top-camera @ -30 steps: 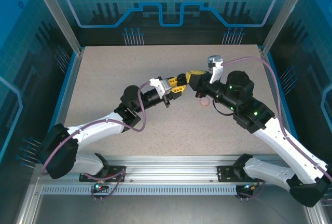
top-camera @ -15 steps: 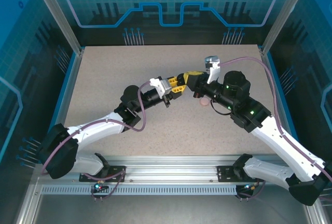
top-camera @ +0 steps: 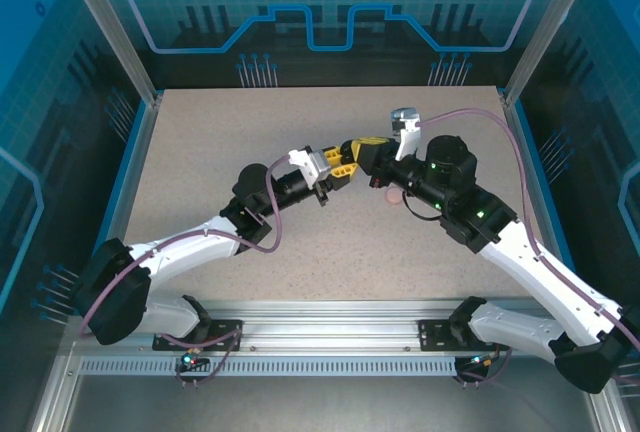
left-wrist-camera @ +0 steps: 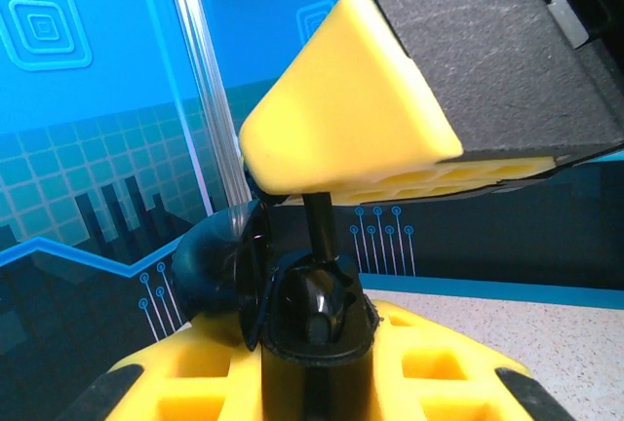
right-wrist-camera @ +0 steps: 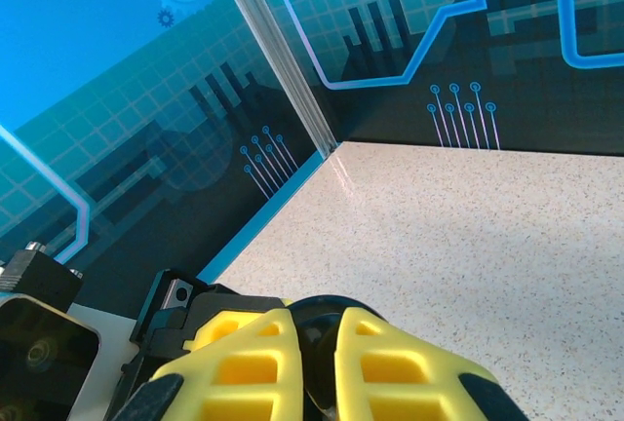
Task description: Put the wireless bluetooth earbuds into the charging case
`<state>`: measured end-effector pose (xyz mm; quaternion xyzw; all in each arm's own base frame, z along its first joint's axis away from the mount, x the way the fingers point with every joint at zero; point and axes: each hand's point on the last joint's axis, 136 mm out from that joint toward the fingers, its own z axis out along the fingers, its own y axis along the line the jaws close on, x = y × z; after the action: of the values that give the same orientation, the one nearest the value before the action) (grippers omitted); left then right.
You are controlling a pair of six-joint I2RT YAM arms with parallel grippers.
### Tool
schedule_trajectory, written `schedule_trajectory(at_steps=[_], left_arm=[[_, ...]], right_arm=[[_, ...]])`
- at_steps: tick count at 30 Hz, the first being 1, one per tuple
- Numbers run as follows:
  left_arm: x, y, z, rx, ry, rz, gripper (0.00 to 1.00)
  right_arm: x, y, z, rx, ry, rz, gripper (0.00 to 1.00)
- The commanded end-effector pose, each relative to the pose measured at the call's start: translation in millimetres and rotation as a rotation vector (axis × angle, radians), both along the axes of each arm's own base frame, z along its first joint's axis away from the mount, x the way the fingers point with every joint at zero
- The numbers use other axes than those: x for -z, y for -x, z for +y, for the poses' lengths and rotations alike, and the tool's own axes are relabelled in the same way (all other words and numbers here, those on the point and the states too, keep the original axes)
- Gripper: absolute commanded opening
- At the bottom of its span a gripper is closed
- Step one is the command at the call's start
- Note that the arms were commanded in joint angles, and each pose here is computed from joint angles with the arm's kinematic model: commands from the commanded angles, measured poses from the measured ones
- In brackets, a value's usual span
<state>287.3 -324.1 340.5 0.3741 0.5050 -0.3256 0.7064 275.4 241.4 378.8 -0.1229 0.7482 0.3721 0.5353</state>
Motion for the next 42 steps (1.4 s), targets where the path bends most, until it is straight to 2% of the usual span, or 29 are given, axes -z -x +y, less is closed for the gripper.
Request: schedule_trajectory(at_steps=[1, 15, 25, 30, 32, 37, 42], left_arm=[[-31.7, 7.5, 0.8, 0.011, 0.055, -0.078, 0.00], [-33.5, 1.7, 2.4, -0.014, 0.067, -0.054, 0.00], [-35.7, 1.4, 2.9, -0.014, 0.077, -0.045, 0.00], [-32.7, -0.1, 3.0, -0.019, 0.072, -0.028, 0.00], [-30.4, -0.4, 2.9, -0.017, 0.070, -0.021, 0.00], [-27.3, -0.7, 2.6, -0.016, 0.070, -0.011, 0.00], [-23.3, -1.3, 1.9, -0.013, 0.070, 0.005, 0.00]], right_arm=[[11.4, 1.7, 9.8, -0.029, 0.007, 0.024, 0.10], [33.9, 8.4, 7.1, -0.021, 0.063, 0.032, 0.08], [53.3, 0.9, 9.6, -0.007, 0.125, 0.078, 0.09], [49.1, -2.0, 4.2, 0.034, 0.109, 0.088, 0.24], [42.6, -3.7, 2.2, 0.050, 0.101, 0.085, 0.27], [18.0, -7.9, -1.5, 0.077, 0.067, 0.058, 0.41], [-19.3, -5.0, -2.4, 0.056, -0.002, 0.012, 0.60]])
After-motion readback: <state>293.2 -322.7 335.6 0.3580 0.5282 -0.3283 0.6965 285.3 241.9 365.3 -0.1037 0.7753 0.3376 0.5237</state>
